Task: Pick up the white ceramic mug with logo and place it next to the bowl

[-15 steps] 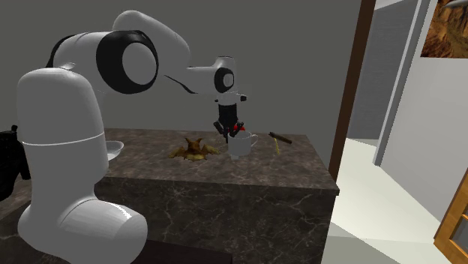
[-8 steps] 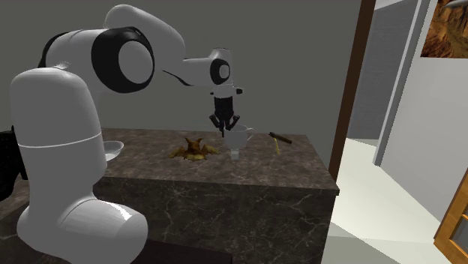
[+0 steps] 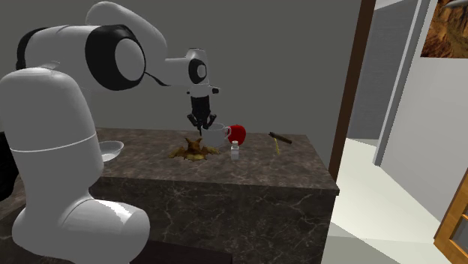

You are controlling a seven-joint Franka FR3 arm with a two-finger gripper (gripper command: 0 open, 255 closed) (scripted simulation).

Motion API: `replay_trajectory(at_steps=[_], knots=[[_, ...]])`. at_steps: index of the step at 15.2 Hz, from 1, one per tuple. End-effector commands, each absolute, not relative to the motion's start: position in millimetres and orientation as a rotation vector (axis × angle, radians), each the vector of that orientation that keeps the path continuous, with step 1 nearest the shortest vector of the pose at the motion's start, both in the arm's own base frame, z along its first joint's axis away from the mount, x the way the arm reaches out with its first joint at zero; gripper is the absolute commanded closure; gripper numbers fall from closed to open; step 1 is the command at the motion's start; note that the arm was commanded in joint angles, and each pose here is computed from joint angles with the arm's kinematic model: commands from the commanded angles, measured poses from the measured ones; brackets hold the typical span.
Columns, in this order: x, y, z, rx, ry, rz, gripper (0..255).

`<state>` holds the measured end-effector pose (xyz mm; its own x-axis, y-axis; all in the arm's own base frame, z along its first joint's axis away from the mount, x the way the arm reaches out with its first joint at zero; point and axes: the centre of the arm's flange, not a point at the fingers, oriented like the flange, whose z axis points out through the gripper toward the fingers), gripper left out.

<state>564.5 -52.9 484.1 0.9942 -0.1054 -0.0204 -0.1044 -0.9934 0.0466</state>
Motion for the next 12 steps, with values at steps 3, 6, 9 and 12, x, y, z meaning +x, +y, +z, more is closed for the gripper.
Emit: replay_trajectory(at_steps=[3, 6, 9, 12], knots=[[564.6, 0.8, 487.7, 3.091, -0.165, -0.035, 255], [564.8, 40.4, 487.8, 3.091, -0.165, -0.035, 255], [565.1, 80.0, 488.0, 3.091, -0.165, -0.035, 255], [565.3, 119.6, 488.1, 3.091, -0.165, -0.035, 255]])
